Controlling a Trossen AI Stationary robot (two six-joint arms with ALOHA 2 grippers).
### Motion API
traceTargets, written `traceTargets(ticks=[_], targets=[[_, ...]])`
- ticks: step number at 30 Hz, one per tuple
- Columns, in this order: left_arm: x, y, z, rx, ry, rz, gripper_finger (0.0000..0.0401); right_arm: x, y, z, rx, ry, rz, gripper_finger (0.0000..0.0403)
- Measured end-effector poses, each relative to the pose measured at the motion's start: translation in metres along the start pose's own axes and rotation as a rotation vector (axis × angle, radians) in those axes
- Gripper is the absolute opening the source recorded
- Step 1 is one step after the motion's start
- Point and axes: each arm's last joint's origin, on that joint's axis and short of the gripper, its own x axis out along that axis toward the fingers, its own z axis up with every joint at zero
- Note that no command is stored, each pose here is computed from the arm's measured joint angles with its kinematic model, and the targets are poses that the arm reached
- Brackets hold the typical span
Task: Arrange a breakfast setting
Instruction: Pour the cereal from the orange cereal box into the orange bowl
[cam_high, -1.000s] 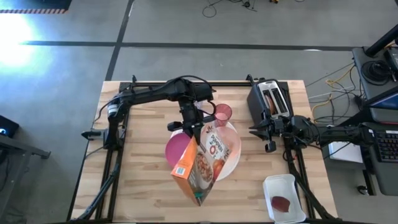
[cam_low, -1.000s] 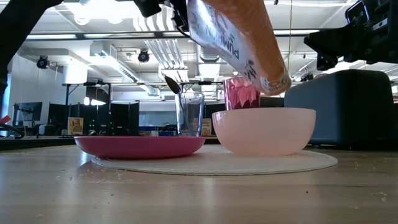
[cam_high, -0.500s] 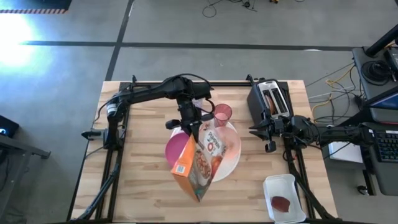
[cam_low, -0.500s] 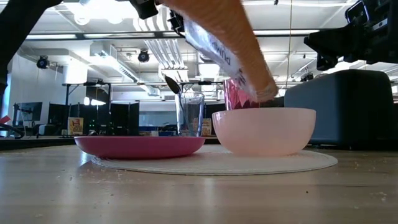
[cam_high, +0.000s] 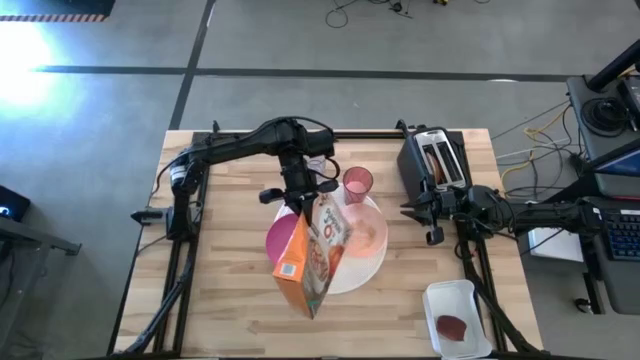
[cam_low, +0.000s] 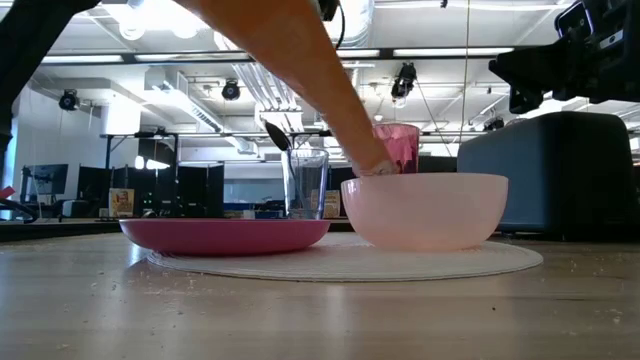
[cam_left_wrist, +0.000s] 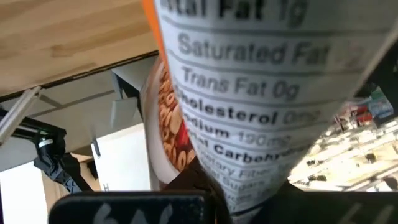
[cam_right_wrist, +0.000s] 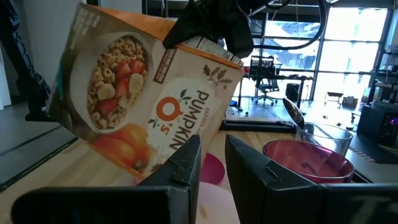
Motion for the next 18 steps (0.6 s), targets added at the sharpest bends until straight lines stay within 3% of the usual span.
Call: traceTargets(ticks=[18], targets=[[-0.0019, 0.0002, -0.0021, 0.021, -0.001, 0.002, 0.0000, 0.0000, 0.0000, -0.0002, 0.000, 0.003, 0.000, 0.0063]])
